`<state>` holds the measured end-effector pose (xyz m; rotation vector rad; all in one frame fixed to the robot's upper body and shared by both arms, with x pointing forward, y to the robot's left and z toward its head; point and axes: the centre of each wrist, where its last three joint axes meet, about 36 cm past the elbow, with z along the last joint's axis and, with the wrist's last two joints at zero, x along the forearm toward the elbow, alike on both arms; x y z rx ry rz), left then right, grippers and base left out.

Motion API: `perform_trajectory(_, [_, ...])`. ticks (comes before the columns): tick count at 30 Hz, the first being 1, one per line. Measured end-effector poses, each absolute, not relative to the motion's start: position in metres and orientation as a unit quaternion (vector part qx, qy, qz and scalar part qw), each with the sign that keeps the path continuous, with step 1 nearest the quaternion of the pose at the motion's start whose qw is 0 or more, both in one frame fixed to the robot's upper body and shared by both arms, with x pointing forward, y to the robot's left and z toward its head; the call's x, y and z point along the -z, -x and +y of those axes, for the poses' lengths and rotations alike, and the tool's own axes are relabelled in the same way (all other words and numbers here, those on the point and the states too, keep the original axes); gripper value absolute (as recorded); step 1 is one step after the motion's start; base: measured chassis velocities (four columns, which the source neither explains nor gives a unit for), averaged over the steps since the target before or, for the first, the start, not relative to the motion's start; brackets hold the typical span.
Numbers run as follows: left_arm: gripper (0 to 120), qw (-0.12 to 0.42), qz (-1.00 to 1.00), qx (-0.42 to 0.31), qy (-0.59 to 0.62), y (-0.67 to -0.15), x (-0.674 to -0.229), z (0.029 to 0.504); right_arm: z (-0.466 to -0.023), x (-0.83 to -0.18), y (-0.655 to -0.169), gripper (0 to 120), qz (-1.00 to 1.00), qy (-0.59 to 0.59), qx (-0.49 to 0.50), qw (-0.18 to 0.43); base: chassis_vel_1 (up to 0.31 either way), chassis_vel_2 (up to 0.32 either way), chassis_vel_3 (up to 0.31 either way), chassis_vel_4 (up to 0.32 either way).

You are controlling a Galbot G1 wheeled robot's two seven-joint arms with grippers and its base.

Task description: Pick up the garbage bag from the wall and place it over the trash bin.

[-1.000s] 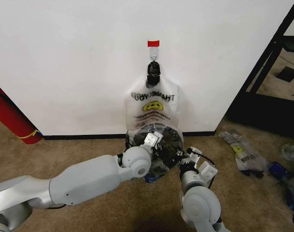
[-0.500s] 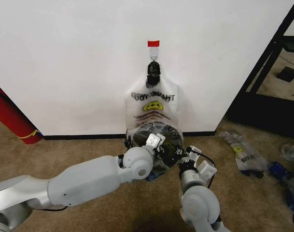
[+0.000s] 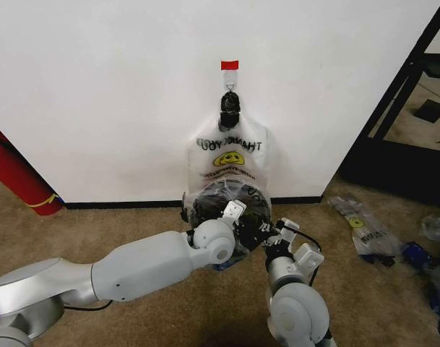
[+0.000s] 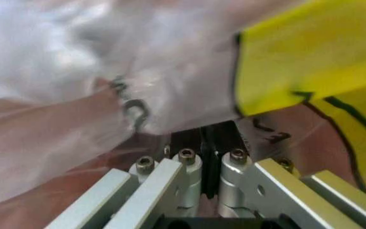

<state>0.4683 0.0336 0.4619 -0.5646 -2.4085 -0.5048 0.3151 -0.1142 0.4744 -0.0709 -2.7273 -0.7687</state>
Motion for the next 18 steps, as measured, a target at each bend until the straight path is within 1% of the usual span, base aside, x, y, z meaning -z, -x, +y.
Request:
perform_trajectory(13, [0, 0.32, -0.899, 0.209, 0.215, -0.47, -0.446, 0.034, -0.113, -0.475, -0.309, 1, -0.95, 0.019, 0.27, 0.154, 0.0, 0.0, 0.0, 0.0])
perform_trajectory(16, [0, 0.319, -0.899, 0.209, 0.216, -0.469, -0.446, 0.036, -0.113, -0.475, -0.309, 1, -0.95, 0.019, 0.27, 0.155, 0.0, 0.0, 0.0, 0.0])
perform_trajectory(18, [0, 0.312, -0.901, 0.204, 0.221, -0.465, -0.456, 0.039, -0.114, -0.473, -0.311, 1, -0.951, 0.02, 0.269, 0.152, 0.0, 0.0, 0.0, 0.0])
